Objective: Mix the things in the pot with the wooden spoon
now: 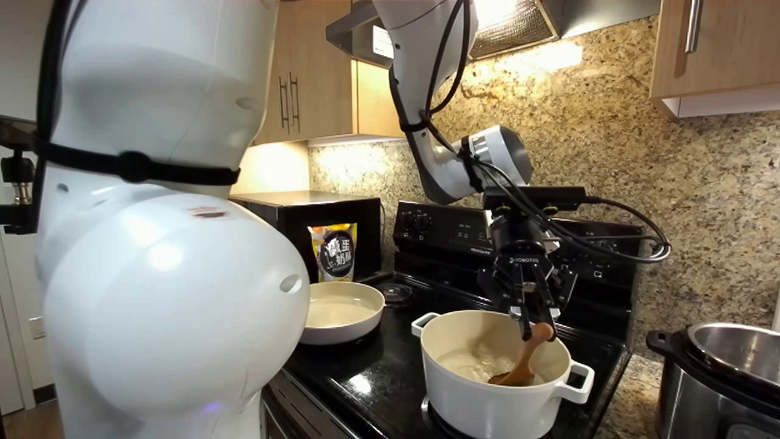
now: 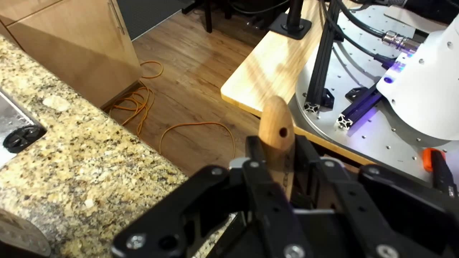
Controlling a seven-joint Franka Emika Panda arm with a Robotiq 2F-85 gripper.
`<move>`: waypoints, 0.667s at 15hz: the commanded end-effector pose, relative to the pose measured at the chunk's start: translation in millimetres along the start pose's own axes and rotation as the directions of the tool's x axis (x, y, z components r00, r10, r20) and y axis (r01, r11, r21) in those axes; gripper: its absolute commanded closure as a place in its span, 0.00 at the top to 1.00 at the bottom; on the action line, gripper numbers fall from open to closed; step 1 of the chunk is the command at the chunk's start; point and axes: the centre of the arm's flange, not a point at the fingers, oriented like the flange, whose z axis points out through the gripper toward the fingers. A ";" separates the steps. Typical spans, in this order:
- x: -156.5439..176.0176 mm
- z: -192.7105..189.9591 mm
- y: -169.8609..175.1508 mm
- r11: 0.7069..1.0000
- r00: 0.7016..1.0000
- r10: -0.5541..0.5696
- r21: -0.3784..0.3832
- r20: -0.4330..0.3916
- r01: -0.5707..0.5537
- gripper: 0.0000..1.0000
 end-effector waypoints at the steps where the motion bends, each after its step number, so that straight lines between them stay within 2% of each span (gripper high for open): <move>1: -7.6 10.6 -7.4 1.000 0.999 -0.013 -0.027 0.032 0.014 0.07; 4: -7.9 11.5 -19.5 0.991 0.995 -0.092 -0.093 0.036 0.095 0.07; 8: -3.1 2.1 -39.9 0.955 0.979 -0.201 -0.218 0.033 0.203 0.07; 10: 0.3 -6.9 -47.2 0.937 0.973 -0.232 -0.266 0.007 0.226 0.07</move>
